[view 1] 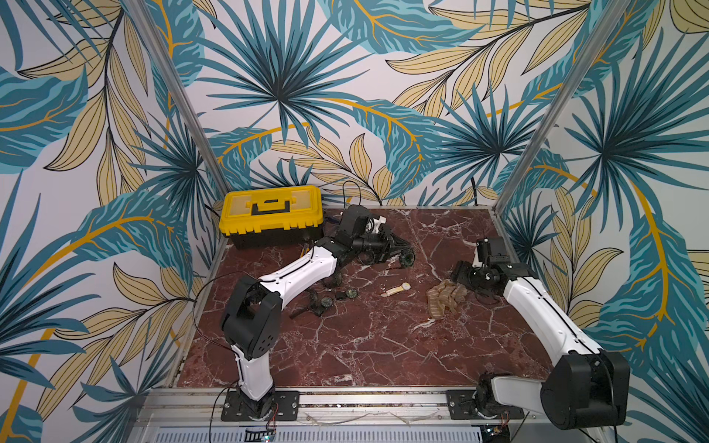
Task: Wipe the watch dial
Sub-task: Place the cleaning item at the center of the board, then pick up the cleaning item at the center of the board, then wipe the dirt from the watch dial.
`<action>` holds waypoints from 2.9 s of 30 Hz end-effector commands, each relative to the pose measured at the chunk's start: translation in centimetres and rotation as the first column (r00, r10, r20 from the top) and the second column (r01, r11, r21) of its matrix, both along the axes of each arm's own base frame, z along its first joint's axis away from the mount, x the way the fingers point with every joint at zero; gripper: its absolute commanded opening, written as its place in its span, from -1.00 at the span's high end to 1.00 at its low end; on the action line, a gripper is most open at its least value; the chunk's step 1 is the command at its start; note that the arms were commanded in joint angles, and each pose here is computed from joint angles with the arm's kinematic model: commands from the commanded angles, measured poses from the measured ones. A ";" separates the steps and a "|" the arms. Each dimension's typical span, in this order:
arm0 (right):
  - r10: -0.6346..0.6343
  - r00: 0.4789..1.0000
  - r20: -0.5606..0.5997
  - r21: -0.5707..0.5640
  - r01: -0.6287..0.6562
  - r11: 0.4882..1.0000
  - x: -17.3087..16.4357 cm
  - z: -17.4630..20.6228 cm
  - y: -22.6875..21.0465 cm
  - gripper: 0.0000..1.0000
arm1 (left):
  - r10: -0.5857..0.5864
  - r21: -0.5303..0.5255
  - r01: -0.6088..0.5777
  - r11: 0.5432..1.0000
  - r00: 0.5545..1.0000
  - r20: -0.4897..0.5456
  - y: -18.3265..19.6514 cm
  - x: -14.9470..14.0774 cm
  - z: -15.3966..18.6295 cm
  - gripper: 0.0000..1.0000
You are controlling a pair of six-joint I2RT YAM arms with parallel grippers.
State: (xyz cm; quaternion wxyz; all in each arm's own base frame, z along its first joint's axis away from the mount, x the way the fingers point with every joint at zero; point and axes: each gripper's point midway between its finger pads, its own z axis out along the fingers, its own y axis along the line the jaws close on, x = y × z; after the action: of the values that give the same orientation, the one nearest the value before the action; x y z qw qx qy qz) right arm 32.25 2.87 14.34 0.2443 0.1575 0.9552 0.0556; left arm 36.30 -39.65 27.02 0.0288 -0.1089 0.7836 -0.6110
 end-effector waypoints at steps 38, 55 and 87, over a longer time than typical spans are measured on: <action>0.240 0.970 -0.041 -0.056 -0.242 0.969 -0.4 -2.9 4.1 0.99 | -0.030 -0.016 0.031 0.999 0.999 0.035 0.5 -0.3 0.3 1.00; 0.291 0.716 0.635 0.131 -0.471 0.873 -3.5 9.2 9.3 1.00 | -0.090 -0.001 0.090 0.996 0.994 0.056 -3.6 -2.0 0.2 1.00; 0.436 0.737 0.517 -0.013 -0.502 0.865 -1.2 7.2 13.1 1.00 | -0.100 0.035 0.096 0.995 0.986 0.132 -4.8 -3.0 2.8 1.00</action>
State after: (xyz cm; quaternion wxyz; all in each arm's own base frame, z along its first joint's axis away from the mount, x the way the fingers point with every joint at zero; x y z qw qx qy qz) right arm 30.97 16.17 23.62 0.4842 -0.0938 0.8375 0.2351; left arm 35.02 -43.02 25.33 0.0564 -0.0802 0.8175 -0.5676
